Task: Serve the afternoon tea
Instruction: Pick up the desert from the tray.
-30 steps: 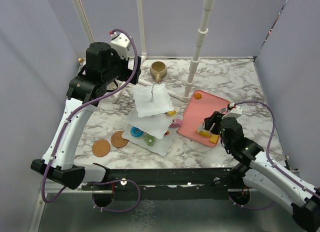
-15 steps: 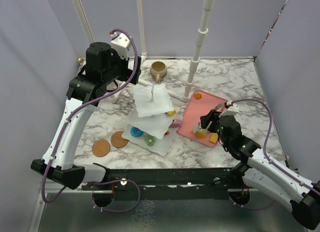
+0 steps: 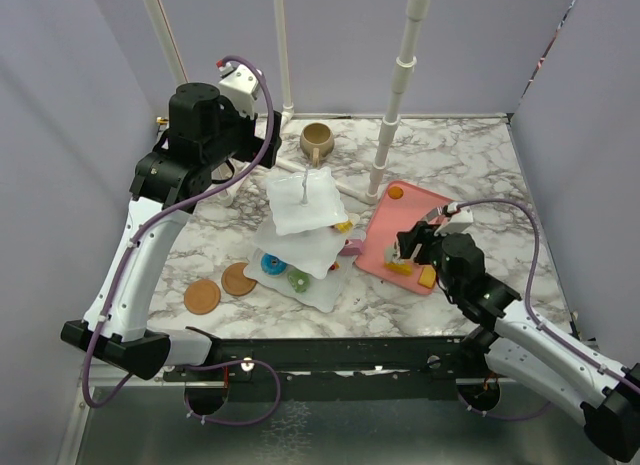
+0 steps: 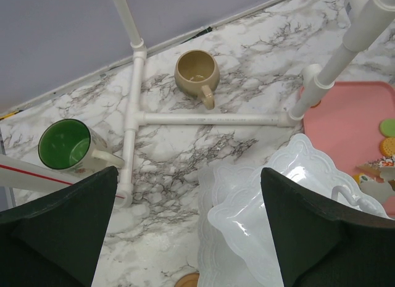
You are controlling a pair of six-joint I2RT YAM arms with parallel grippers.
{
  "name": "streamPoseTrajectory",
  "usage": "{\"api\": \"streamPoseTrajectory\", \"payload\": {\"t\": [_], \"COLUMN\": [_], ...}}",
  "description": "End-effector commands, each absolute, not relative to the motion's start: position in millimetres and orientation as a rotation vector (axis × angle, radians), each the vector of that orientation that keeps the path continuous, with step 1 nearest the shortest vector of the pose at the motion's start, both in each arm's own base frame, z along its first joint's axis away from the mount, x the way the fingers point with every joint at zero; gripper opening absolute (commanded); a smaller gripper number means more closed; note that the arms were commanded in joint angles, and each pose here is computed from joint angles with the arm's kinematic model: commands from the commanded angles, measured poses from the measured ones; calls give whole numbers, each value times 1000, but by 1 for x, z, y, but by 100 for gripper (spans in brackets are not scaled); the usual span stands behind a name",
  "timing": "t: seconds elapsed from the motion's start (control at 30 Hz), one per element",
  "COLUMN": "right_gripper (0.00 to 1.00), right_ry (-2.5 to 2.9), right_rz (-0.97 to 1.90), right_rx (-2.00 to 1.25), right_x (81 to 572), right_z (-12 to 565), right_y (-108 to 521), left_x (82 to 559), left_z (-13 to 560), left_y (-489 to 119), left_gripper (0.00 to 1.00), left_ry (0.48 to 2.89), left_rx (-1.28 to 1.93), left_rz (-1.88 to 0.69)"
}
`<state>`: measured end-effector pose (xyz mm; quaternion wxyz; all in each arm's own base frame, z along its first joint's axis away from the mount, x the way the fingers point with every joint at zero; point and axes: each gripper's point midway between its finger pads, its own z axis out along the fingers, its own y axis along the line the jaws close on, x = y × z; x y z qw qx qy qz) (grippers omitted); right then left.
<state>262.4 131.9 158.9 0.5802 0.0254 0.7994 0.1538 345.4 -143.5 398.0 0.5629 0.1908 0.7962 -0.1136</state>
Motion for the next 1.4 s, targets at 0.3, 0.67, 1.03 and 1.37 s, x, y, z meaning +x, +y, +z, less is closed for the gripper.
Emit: {"api": "streamPoseTrajectory", "payload": {"t": [0.3,0.67,1.03,1.37], "right_gripper": [66,59,21,7], "right_ry": [1910,1976,1914,1763], "right_rz": [414,384,335,470], "right_rx": [-26,4,-6,-93], "right_x": [260,256,265,252], "right_z": [136,115,132,222], "right_y": [150,145,144,168], "left_x": [337,336,336,338], "left_z": [412,413,410,408], "left_y": [-141,-141,-139,-140], "left_gripper": [99,99,99,99], "left_ry": [1851,1849,1857,1861], "left_rx": [456,457,457,459], "left_rz": [-277,-279,-271,-265]}}
